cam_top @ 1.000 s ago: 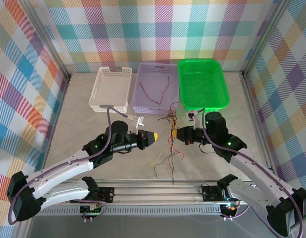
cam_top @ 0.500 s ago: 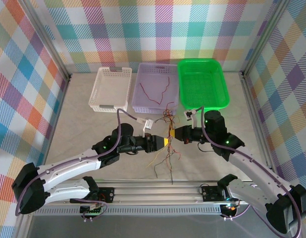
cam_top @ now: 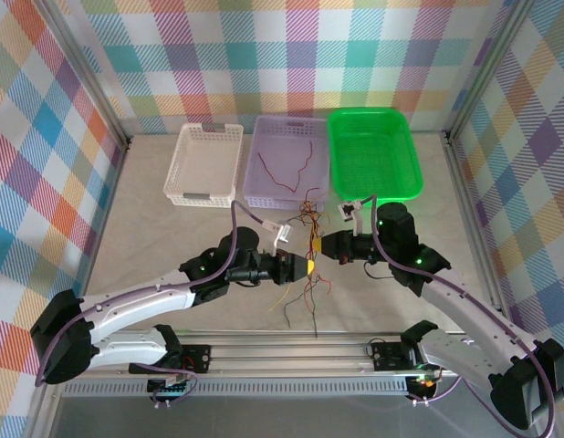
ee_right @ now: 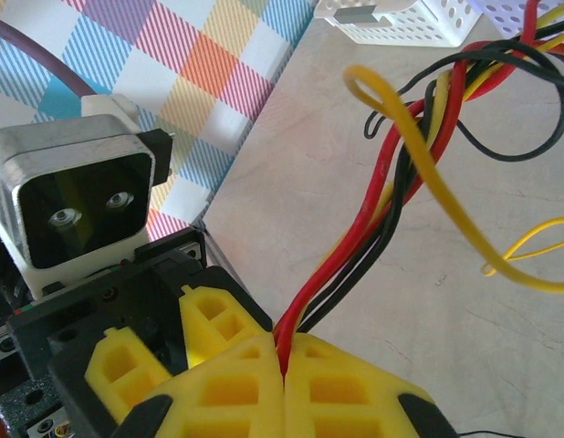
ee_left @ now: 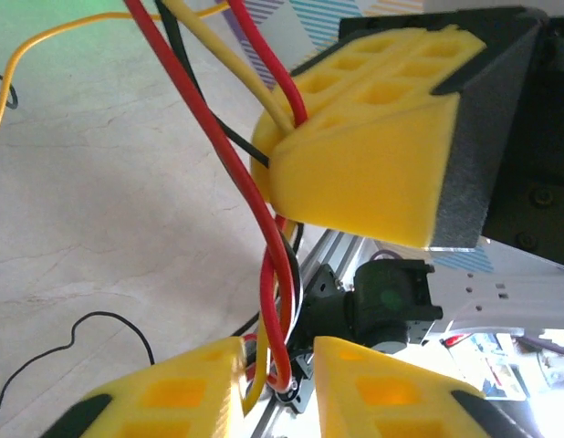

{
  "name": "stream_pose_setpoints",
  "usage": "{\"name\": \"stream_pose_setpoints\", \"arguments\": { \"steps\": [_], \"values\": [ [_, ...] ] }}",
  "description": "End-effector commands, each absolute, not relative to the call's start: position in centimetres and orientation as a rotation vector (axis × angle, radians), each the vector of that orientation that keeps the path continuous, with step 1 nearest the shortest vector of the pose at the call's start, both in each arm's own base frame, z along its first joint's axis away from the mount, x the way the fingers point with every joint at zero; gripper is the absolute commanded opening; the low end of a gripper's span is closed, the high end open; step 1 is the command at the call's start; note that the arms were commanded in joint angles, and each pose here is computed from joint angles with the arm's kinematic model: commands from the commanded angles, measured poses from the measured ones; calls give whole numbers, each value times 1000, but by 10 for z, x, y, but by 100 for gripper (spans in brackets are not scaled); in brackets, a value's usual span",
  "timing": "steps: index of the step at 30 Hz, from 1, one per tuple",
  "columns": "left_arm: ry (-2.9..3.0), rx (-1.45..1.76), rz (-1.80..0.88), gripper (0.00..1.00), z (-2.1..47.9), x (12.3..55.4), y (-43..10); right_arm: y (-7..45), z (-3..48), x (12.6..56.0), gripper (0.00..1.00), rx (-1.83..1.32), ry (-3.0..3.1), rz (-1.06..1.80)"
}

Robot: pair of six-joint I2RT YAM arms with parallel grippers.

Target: Untangle the cables

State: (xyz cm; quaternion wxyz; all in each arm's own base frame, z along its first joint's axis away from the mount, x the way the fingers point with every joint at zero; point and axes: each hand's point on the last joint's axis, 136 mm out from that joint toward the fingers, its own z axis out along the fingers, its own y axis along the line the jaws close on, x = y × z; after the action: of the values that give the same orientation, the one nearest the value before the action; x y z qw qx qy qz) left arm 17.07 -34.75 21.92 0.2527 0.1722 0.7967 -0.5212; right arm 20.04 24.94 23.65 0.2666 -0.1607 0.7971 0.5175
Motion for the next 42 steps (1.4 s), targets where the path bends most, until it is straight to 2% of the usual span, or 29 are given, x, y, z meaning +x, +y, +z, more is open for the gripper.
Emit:
{"name": "stream_pose_setpoints", "arguments": {
  "steps": [1, 3, 6, 10, 15, 19, 35, 42],
  "values": [
    [2133, 489, -1404, 20, 232, 175, -355, 254, 257, 199, 0, -475, 2075, 1446],
    [2138, 486, -1388, 15, 231, 177, -356, 255, 258, 198, 0, -480, 2072, 1456],
    [2142, 464, -1351, 0, 230, 183, -354, 255, 256, 197, 0, -486, 2078, 1464],
    [2129, 423, -1305, 0, 231, 190, -348, 254, 250, 197, 0, -478, 2100, 1449],
    [2113, 368, -1275, 0, 235, 198, -345, 252, 247, 198, 24, -470, 2104, 1433],
    [2096, 370, -1306, 0, 240, 199, -350, 255, 251, 195, 37, -488, 2086, 1465],
    [2070, 384, -1323, 0, 249, 191, -342, 256, 230, 202, 35, -457, 2151, 1435],
    [2057, 384, -1332, 0, 255, 190, -341, 262, 228, 204, 17, -450, 2147, 1489]
  ]
}}
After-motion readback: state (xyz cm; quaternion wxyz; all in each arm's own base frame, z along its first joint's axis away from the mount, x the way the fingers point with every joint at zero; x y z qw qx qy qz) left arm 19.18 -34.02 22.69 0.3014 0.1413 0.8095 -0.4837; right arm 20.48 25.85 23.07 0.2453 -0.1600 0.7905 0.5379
